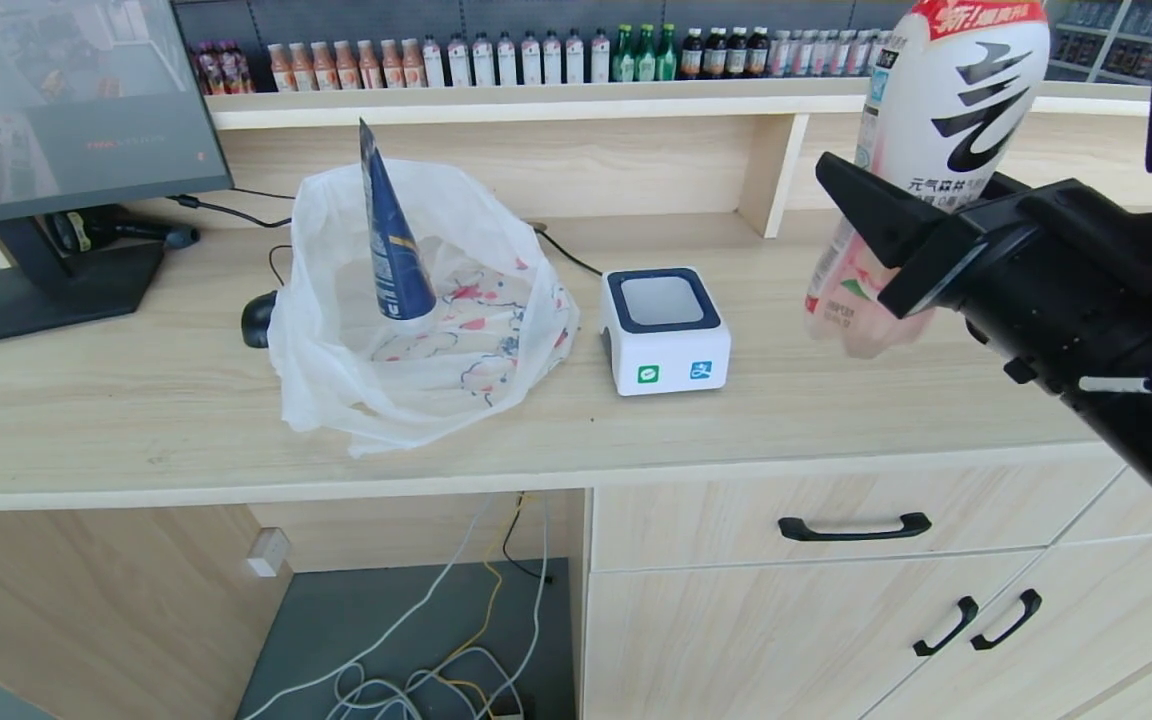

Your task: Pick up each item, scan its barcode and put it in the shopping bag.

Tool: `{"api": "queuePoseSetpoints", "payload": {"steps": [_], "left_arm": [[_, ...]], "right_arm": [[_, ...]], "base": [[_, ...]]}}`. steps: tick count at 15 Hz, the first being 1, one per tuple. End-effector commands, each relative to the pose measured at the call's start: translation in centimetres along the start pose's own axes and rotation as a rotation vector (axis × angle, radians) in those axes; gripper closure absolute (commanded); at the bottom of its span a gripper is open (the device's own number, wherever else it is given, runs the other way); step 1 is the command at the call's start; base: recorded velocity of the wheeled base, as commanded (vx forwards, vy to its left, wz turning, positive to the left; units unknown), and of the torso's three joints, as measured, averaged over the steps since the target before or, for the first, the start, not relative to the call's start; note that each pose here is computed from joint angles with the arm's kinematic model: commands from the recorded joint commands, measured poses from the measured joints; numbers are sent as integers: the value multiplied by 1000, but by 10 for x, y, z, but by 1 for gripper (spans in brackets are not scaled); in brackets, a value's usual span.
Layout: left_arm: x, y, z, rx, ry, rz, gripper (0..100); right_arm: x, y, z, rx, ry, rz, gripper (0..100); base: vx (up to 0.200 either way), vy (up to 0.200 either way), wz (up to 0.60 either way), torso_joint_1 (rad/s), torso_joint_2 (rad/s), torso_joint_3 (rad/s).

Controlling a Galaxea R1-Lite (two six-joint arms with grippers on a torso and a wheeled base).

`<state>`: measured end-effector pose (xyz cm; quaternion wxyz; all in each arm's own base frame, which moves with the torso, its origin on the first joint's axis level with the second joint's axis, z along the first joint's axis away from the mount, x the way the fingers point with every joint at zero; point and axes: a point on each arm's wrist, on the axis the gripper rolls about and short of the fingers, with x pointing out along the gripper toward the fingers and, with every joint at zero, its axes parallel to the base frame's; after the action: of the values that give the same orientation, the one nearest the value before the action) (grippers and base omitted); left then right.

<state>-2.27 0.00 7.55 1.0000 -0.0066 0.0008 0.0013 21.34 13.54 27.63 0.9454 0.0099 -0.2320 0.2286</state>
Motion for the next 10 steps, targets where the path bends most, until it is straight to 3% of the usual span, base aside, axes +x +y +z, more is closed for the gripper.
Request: {"api": "queuePoseSetpoints", "payload": {"steps": [1, 8, 10], "left_arm": [[0, 0, 0, -2, 0, 1, 0], [0, 0, 0, -2, -2, 0, 0], [0, 0, 0, -2, -2, 0, 0]], "right_arm": [[-18, 9, 5, 2, 9, 13, 100], [-12, 11, 1, -68, -23, 34, 100], [-2, 10, -3, -64, -76, 15, 100]], "base": [[0, 0, 0, 0, 0, 0], [0, 0, 0, 0, 0, 0], [0, 0, 0, 0, 0, 0]]}}
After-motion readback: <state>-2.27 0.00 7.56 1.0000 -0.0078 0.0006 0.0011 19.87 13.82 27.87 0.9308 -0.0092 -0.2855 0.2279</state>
